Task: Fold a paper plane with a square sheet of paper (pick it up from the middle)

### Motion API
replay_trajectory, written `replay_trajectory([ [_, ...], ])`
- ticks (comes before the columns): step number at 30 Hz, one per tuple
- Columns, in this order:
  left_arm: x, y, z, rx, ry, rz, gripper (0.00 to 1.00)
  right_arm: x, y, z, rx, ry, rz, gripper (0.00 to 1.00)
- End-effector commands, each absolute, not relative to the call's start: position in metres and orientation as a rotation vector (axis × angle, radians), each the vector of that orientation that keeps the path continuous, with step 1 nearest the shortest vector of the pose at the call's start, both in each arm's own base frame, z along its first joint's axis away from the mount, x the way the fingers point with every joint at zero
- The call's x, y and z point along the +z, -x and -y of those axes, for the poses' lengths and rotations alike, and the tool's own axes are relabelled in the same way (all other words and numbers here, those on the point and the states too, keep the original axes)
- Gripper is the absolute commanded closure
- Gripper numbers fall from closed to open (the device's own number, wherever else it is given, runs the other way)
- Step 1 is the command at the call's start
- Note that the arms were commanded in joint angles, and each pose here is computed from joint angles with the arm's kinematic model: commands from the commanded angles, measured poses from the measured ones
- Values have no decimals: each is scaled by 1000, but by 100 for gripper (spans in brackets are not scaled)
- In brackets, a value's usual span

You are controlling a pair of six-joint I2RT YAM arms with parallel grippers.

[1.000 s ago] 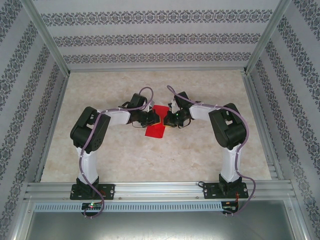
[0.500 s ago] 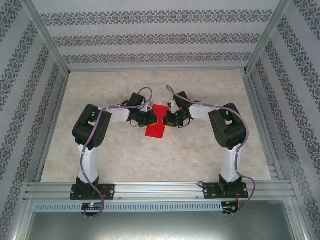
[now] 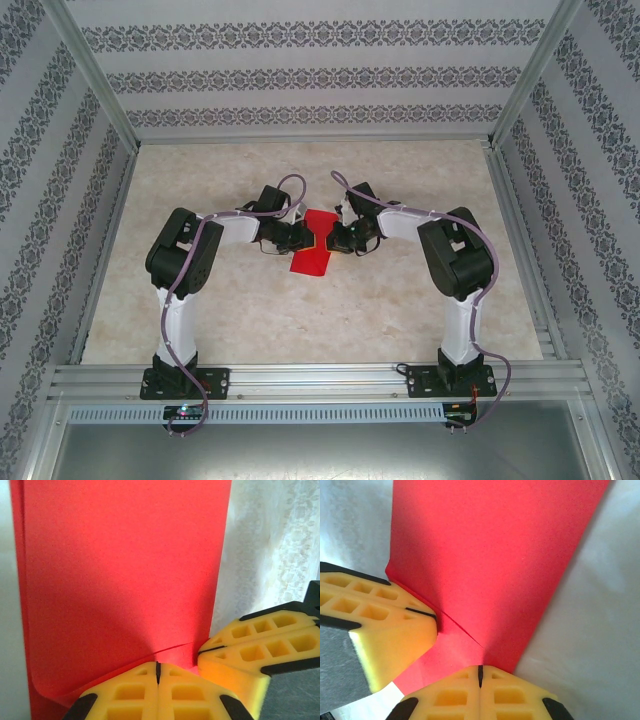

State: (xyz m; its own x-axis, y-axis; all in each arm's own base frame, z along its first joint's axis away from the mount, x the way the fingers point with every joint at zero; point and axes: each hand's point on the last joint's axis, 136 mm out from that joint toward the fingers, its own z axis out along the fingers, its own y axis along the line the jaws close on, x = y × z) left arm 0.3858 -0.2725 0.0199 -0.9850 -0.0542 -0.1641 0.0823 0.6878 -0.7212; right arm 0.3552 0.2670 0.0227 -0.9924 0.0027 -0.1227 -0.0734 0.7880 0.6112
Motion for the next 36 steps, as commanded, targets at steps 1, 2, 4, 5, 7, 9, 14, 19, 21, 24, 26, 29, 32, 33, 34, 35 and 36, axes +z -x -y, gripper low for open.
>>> replay_trajectory([
  [1, -41, -357, 240, -979, 58, -2919, 94, 52, -350, -270, 979, 62, -2803, 95],
  [2, -42, -356, 239, -978, 60, -2922, 93, 57, -347, -274, 1002, 64, -2790, 95],
  [4, -42, -356, 240, -978, 56, -2922, 93, 62, -340, -283, 1063, 60, -2775, 95],
  [5, -42, -357, 239, -978, 60, -2921, 93, 63, -336, -287, 1091, 57, -2770, 96],
  [7, -42, -357, 239, -979, 58, -2922, 93, 60, -330, -292, 1114, 56, -2778, 97],
  [9, -41, -357, 240, -981, 59, -2921, 93, 55, -324, -298, 1142, 55, -2786, 98],
  [14, -42, -355, 239, -980, 54, -2926, 94, 39, -314, -311, 1175, 68, -2821, 100],
  [19, -42, -353, 238, -974, 49, -2934, 93, 20, -309, -310, 1165, 60, -2859, 100],
  [21, -41, -354, 237, -973, 47, -2932, 93, 14, -306, -309, 1156, 60, -2875, 100],
  [24, -42, -354, 236, -971, 49, -2936, 93, 9, -303, -306, 1134, 59, -2893, 100],
  [26, -42, -354, 236, -970, 48, -2937, 93, 5, -300, -304, 1128, 58, -2903, 100],
  [29, -42, -355, 234, -967, 52, -2939, 94, 3, -295, -302, 1130, 64, -2915, 100],
  [32, -42, -356, 231, -959, 50, -2944, 93, 1, -288, -300, 1127, 66, -2928, 100],
  [33, -42, -357, 230, -955, 51, -2944, 94, 1, -287, -299, 1126, 67, -2928, 100],
  [34, -42, -356, 229, -954, 47, -2945, 94, 1, -284, -299, 1126, 69, -2933, 100],
  [35, -42, -356, 229, -951, 48, -2948, 94, 2, -283, -298, 1127, 73, -2934, 100],
  [36, -42, -357, 228, -950, 45, -2947, 94, 2, -281, -298, 1129, 75, -2937, 100],
])
